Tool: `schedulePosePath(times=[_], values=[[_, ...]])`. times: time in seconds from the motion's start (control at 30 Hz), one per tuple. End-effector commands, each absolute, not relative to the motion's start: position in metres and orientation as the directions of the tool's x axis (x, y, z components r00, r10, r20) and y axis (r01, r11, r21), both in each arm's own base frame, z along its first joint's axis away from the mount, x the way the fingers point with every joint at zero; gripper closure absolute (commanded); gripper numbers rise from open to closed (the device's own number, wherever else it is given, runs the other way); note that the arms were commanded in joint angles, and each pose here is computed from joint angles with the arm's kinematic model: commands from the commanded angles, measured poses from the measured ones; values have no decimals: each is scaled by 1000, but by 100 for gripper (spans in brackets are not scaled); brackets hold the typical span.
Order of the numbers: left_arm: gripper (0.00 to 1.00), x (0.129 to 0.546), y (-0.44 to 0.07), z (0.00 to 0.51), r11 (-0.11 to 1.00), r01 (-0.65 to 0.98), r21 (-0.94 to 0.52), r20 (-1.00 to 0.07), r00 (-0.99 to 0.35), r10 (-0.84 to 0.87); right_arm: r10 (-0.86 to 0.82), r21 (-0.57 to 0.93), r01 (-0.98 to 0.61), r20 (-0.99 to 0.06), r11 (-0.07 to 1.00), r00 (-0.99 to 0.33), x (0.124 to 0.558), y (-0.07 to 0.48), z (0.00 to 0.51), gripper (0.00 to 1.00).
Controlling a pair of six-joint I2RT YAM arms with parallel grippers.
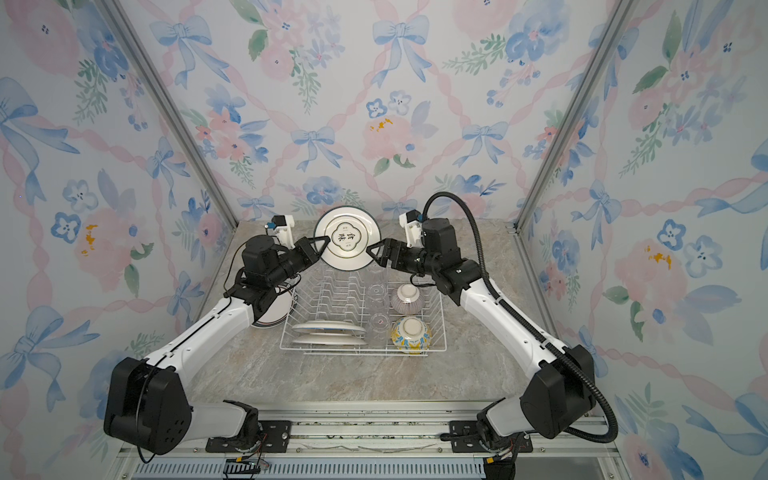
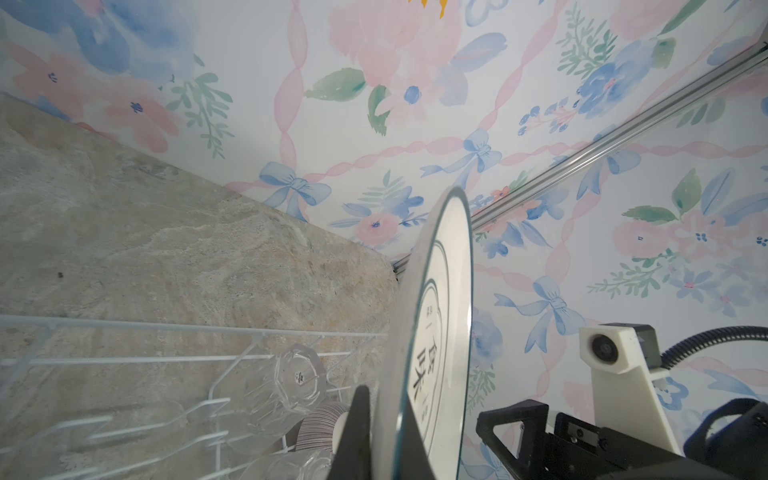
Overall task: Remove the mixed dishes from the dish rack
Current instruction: 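Grasp the plate rim with the left gripper and release it from the right gripper, then lower the plate onto the table with the left gripper while the right gripper withdraws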
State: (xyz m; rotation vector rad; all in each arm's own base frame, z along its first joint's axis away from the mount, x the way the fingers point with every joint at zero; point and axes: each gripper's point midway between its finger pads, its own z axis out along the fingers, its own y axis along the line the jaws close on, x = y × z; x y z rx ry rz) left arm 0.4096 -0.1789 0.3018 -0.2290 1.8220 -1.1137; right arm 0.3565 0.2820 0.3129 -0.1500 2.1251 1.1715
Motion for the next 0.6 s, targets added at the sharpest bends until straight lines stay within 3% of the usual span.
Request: schedulePosePath(times=[0.0,0.13,0.37,0.57], values=[[100,403,-167,316,573,320,-755,-650,-480,-589,212,671,-425,-653,607,-727,351,276,317,5],[100,402,-154,314,580,301,-757,-647,-464,-604,196,645,-441,-675,624,-711,351,274,316,0],[100,400,-118,314,603,249,-758,-647,-402,-648,179,618,-449,-693,645,-698,348,270,315,3],[100,396,-56,307,630,124,-767,-635,-294,-714,152,582,-450,-709,677,-689,344,264,310,3]])
